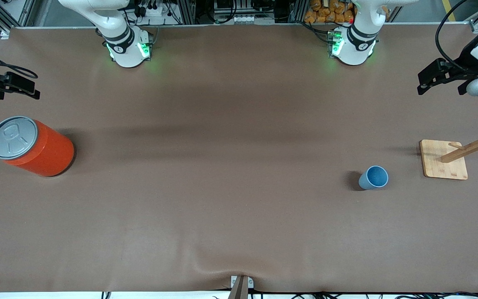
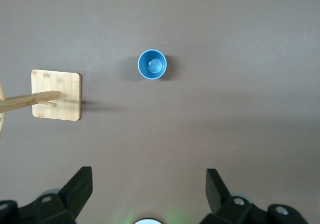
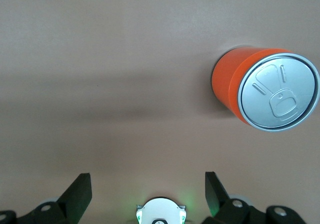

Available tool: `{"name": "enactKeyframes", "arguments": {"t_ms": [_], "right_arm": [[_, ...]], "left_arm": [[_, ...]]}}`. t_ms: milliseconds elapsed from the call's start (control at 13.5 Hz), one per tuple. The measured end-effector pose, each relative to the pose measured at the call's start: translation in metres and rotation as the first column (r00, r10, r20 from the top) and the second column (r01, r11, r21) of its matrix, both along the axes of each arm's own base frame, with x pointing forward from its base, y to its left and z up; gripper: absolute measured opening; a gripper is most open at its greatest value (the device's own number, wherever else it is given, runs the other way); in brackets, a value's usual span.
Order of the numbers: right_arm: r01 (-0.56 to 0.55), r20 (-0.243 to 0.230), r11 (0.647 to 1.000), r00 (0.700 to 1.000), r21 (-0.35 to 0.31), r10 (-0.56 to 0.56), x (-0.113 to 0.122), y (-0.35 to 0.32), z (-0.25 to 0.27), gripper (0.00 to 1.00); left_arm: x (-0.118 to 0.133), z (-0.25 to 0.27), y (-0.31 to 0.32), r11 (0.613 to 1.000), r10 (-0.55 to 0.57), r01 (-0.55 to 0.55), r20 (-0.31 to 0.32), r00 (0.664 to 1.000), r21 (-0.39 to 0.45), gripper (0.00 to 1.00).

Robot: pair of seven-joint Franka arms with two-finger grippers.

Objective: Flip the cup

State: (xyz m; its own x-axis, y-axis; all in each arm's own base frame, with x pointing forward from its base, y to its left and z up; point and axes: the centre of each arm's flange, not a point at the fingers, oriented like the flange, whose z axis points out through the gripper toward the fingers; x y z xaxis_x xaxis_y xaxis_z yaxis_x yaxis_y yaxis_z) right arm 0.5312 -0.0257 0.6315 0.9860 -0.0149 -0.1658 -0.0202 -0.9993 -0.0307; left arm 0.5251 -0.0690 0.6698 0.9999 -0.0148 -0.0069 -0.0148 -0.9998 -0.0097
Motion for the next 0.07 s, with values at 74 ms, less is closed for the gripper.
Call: {"name": "enactKeyframes", "arguments": {"t_ms": [74], "right_arm": [[0.0,0.0,1.0,1.0,0.0,0.0,0.0,0.0,0.0,1.0]], "left_arm": [[0.0012,-0.0008,-0.0001,1.0,0.0,0.0,-0.001,1.0,0.0,1.0]]}}
